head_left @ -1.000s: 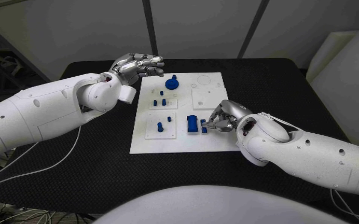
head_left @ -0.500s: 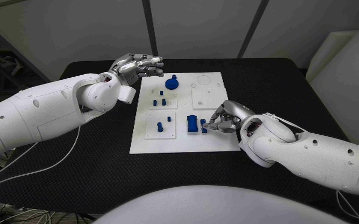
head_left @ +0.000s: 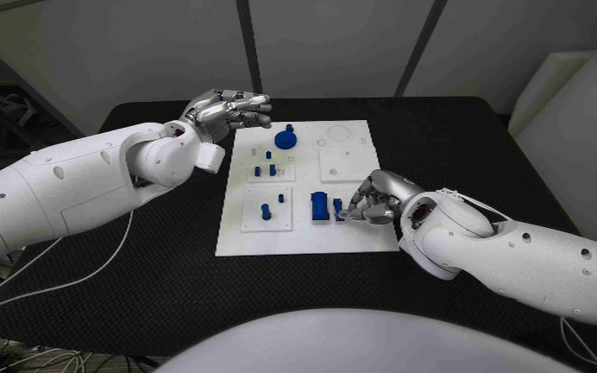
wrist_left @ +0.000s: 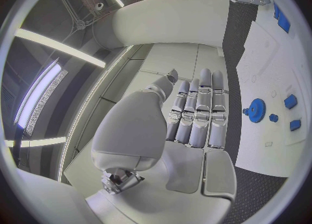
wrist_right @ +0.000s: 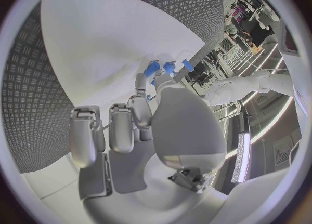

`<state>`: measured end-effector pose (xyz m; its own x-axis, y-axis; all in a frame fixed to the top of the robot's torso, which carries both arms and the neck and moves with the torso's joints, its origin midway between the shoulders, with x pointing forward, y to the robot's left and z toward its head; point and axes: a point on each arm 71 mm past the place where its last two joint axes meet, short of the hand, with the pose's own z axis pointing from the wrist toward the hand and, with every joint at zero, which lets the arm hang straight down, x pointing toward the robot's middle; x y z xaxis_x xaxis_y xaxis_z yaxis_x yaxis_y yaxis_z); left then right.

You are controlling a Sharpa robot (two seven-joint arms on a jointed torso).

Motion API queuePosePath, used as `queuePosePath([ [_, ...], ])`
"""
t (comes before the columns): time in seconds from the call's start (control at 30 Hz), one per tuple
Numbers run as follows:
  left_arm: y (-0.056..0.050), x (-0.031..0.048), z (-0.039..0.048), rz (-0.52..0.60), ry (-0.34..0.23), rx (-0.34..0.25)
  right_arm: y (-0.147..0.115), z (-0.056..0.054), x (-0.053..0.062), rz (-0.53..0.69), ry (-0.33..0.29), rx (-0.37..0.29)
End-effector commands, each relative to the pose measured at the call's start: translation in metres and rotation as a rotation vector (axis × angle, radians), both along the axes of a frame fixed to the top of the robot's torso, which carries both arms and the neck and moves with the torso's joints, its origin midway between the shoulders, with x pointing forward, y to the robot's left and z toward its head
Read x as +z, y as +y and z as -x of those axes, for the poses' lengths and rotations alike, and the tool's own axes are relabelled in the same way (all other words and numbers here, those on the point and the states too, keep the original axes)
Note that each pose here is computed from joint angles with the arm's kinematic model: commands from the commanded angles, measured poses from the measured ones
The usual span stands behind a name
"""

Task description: Assemble the parts on the task board

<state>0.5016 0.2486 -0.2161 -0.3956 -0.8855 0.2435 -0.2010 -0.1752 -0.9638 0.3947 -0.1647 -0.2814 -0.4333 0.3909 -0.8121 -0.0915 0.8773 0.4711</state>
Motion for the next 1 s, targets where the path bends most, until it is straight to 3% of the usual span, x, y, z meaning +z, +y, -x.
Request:
queuePosePath([
  [0.03,-0.001,0.0012,0.0003,0.009,-0.002,-0.011,0.001,0.0,-0.001,0.022,0.014,0.019],
  [0.67,-0.001,0.0012,0.0002,0.009,-0.002,-0.011,0.003,-0.005,-0.004,0.04,-0.012,0.013],
  [1.0,-0.001,0.001,0.0003,0.009,-0.002,-0.01,0.002,0.005,0.007,-0.036,-0.027,0.049],
])
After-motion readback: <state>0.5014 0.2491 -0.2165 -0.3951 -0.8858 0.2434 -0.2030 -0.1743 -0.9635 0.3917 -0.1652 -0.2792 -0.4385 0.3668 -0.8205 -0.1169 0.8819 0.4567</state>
